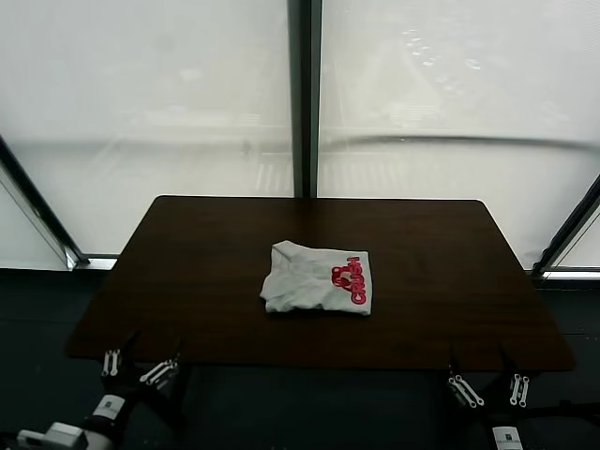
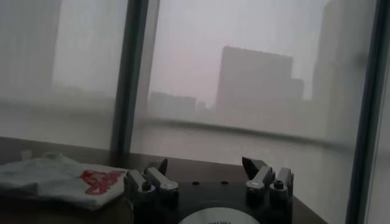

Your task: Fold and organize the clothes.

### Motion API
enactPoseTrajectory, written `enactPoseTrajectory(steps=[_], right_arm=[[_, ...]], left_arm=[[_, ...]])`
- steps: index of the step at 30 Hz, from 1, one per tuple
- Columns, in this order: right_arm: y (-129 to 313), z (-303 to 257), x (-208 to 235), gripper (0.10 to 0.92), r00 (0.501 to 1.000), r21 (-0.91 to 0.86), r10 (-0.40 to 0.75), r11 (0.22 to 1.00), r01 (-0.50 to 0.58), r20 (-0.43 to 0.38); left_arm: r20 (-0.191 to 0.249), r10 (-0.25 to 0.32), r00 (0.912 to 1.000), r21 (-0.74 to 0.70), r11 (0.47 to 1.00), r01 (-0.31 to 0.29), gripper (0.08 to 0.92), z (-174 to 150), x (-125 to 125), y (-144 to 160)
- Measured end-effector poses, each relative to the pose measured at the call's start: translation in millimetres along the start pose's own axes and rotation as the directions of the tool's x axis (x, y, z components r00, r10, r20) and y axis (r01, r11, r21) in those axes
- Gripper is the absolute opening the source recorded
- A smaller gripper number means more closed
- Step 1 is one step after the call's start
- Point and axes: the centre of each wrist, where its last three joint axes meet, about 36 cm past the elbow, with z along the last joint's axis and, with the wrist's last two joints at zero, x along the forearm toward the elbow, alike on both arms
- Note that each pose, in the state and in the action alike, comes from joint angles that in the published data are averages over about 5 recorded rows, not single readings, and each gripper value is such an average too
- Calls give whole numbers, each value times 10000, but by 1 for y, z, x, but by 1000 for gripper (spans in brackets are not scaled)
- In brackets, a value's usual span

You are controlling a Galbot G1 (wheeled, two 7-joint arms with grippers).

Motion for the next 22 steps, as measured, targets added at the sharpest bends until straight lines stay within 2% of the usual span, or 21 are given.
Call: enactPoseTrajectory(steps=[22], right_arm=[[4, 1, 7, 907, 9987, -87, -87, 9999, 82, -509]], left_arm=[[-53, 93, 9999, -97, 9999, -93, 907, 0, 3, 1]])
